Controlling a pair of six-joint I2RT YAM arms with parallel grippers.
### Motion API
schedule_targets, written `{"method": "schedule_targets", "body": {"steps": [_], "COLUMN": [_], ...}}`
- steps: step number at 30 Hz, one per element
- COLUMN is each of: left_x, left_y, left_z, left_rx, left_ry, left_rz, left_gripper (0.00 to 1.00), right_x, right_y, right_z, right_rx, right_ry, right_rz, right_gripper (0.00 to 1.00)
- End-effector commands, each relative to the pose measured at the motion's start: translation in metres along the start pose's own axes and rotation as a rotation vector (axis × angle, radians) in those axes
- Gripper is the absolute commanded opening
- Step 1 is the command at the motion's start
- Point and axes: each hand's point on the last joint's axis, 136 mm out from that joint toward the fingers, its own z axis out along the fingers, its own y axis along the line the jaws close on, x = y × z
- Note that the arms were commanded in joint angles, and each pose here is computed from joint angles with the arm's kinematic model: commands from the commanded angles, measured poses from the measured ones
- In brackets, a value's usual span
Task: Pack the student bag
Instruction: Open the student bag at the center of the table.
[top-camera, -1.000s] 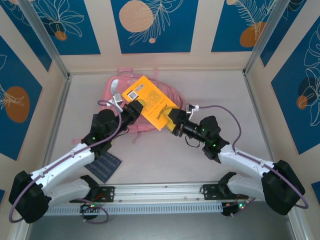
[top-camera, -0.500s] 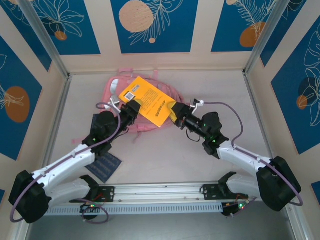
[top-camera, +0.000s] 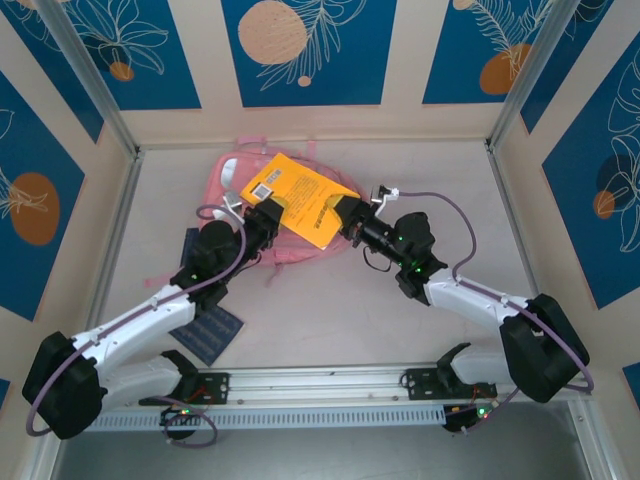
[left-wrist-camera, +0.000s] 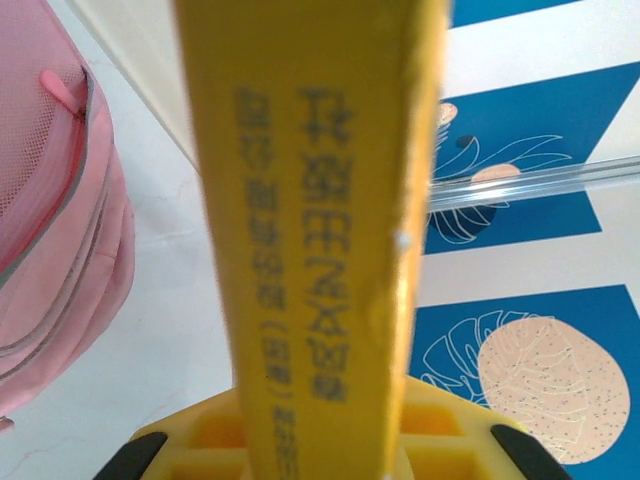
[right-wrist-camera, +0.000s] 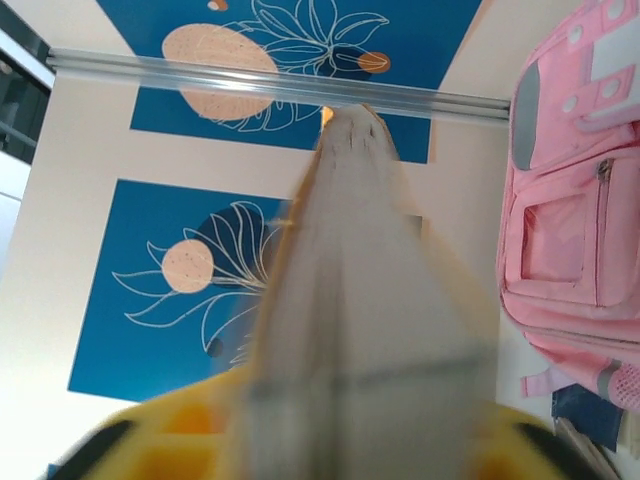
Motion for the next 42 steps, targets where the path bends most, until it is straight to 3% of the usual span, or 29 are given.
{"method": "schedule_targets", "body": {"steps": [1, 3, 5, 7, 9, 12, 16, 22, 31, 42], "left_x": [0.008, 0.01, 0.012, 0.013, 0.014, 0.01, 0.016, 0.037, 0.026, 0.025], "left_y": [0.001, 0.003, 0.005, 0.012, 0.025, 0.042, 0.056, 0.085, 0.133, 0.17], "left_z": [0.0, 0.0, 0.0, 0.0, 0.002, 0.009, 0.038, 0.096, 0.15, 0.162], "left_rx": [-0.001, -0.032, -0.076, -0.156, -0.254, -0.421, -0.477, -0.538, -0.634, -0.696], "left_ry": [0.03, 0.051, 0.089, 0.133, 0.187, 0.278, 0.397, 0.628, 0.687, 0.719], "left_rz": [0.021, 0.07, 0.174, 0.295, 0.415, 0.629, 0.767, 0.868, 0.908, 0.893], "left_gripper": [0.0, 0.01, 0.17, 0.39, 0.51, 0.58, 0.6, 0.61, 0.52, 0.47], "right_x": [-0.009, -0.012, -0.017, -0.023, -0.028, -0.037, -0.045, -0.036, -0.029, -0.028], "right_y": [0.036, 0.023, 0.013, 0.001, -0.006, -0.018, -0.037, -0.053, -0.064, -0.072], "right_z": [0.0, -0.008, -0.021, -0.04, -0.06, -0.093, -0.132, -0.169, -0.187, -0.185], "right_rx": [-0.055, 0.026, 0.097, 0.188, 0.263, 0.358, 0.474, 0.566, 0.608, 0.599], "right_ry": [-0.047, -0.057, -0.083, -0.122, -0.149, -0.199, -0.233, -0.216, -0.208, -0.204], "right_rz": [-0.065, -0.071, -0.097, -0.131, -0.187, -0.243, -0.258, -0.312, -0.335, -0.337], "right_gripper": [0.07, 0.0, 0.0, 0.0, 0.0, 0.0, 0.0, 0.0, 0.0, 0.0]}}
